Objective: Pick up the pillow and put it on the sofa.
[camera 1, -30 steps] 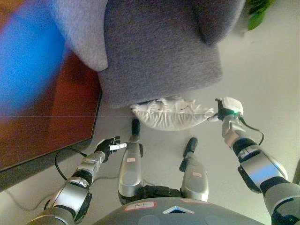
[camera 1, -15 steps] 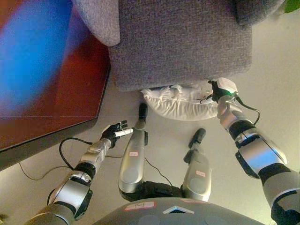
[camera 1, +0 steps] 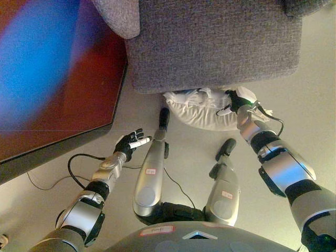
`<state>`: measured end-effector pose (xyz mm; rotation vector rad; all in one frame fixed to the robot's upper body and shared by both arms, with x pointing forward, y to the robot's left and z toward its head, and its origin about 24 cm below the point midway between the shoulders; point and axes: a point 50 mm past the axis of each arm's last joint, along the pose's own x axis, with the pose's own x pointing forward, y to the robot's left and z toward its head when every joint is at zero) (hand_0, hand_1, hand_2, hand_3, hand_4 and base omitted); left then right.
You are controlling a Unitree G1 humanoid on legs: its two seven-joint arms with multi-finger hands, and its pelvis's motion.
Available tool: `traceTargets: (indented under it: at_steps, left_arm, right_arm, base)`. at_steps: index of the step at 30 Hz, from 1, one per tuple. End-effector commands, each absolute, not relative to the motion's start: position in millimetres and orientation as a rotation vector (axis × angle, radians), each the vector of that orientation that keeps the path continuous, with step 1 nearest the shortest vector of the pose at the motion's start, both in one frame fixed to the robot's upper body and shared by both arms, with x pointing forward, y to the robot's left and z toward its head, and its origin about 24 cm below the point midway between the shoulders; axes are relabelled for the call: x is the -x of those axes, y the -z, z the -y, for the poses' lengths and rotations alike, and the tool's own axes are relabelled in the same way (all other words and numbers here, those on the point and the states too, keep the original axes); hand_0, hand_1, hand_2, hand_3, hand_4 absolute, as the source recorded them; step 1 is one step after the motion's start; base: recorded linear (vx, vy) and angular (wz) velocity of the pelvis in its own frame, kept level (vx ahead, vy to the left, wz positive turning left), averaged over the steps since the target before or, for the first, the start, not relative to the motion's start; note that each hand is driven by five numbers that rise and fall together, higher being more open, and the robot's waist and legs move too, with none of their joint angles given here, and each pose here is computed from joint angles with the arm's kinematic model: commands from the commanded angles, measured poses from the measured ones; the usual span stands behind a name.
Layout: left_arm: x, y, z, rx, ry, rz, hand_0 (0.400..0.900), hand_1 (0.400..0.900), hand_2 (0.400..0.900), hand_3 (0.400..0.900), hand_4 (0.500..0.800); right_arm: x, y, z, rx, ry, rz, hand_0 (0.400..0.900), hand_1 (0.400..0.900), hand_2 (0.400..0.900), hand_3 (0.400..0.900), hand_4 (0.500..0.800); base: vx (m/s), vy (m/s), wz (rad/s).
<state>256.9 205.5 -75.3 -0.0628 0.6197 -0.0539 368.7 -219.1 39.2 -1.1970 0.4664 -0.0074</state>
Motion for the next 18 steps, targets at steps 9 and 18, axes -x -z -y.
traceTargets:
  at_steps: [9,18]
  left_arm:
    - [-275.0,49.7,-183.3,0.183,0.102,-0.43,0.9,0.9,0.9,0.9,0.8]
    - [-274.0,35.2,-181.8,0.279,0.122,-0.312,0.9,0.9,0.9,0.9,0.8]
  right_arm:
    - [-402.5,-122.3,227.2,1.364,0.125,-0.323,0.9,0.9,0.9,0.9,0.8]
    - [-416.0,-182.5,228.5,1.478,0.192,-0.337,0.9,0.9,0.9,0.9,0.8]
  base:
    - [0.005,0.046,0.09]
    - [-0.01,0.047,0.08]
